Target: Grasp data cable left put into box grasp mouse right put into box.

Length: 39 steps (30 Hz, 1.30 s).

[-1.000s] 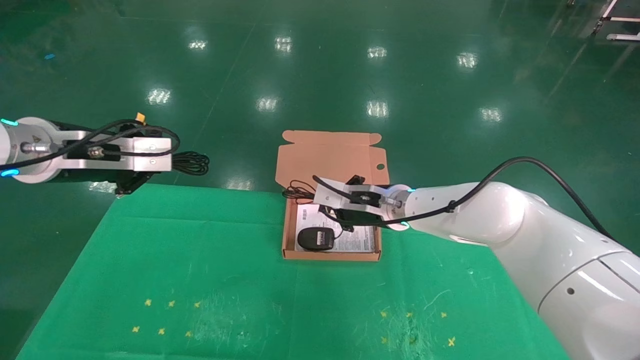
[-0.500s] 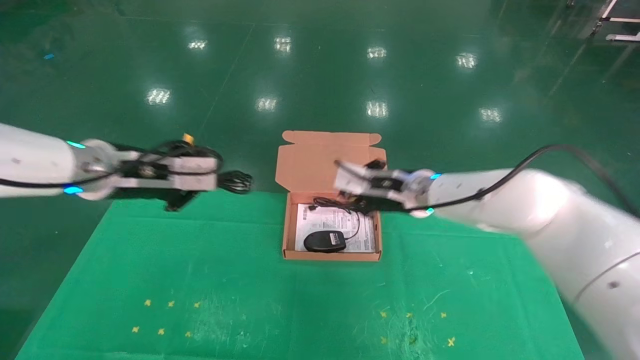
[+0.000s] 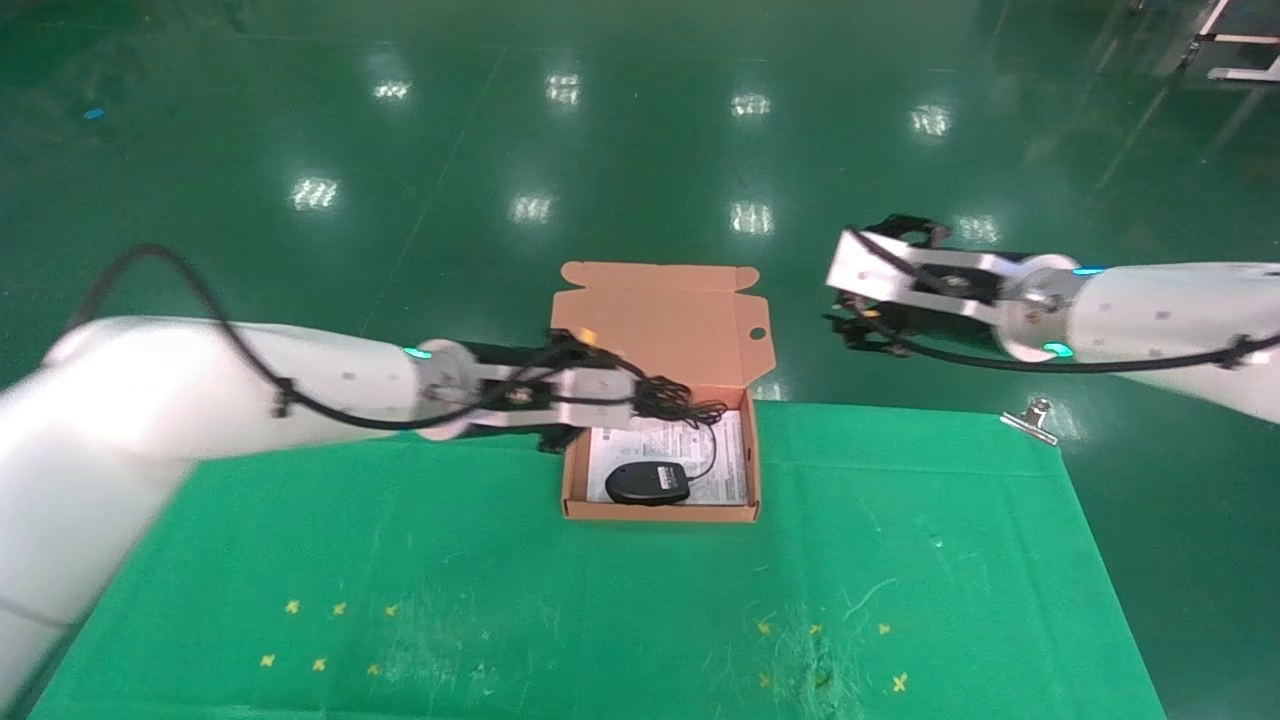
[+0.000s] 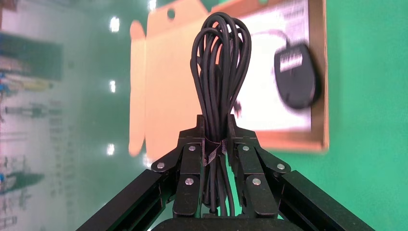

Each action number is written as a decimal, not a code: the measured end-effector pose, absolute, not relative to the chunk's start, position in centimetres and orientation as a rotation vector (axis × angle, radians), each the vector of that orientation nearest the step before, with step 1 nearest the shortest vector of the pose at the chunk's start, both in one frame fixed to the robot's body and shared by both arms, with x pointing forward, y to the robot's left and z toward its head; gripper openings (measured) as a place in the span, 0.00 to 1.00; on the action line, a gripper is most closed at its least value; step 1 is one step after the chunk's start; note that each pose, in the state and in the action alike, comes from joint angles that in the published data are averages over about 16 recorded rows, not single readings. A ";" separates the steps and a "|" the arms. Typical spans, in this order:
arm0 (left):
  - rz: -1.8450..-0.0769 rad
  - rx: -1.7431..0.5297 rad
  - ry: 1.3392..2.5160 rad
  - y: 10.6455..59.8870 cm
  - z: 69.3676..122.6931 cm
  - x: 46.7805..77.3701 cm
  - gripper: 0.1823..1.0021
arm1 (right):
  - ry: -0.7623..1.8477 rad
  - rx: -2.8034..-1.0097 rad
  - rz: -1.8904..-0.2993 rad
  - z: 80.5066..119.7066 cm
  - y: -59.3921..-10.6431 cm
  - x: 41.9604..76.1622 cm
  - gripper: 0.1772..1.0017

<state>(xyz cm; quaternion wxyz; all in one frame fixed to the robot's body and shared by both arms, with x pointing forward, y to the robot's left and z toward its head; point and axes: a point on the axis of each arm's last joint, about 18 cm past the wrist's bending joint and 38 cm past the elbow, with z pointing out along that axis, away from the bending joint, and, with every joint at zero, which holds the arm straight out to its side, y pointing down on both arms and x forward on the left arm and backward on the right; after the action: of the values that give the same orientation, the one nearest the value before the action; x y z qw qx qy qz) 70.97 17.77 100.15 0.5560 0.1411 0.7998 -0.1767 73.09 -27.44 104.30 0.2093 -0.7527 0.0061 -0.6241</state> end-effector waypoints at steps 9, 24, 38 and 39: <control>-0.456 0.425 1.880 12.4 97.3 73.3 0.10 | 0.046 -2.075 -1.829 106.7 -31.0 69.5 0.70; -0.459 0.470 1.845 9.9 95.9 74.2 0.11 | 0.051 -2.073 -1.902 108.5 -32.3 65.8 0.96; -0.440 0.483 1.808 10.3 97.2 74.1 0.25 | 0.049 -2.043 -1.923 109.3 -32.1 66.0 1.00; -0.434 0.485 1.798 10.3 97.6 74.1 0.27 | 0.046 -2.035 -1.934 109.7 -32.1 66.1 1.00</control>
<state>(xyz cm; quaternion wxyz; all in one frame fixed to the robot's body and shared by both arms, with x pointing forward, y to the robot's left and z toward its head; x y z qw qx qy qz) 74.12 10.35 97.62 0.5769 0.2073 0.7680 -0.1854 66.07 -32.06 109.67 0.1663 -0.7147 0.0160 -0.6792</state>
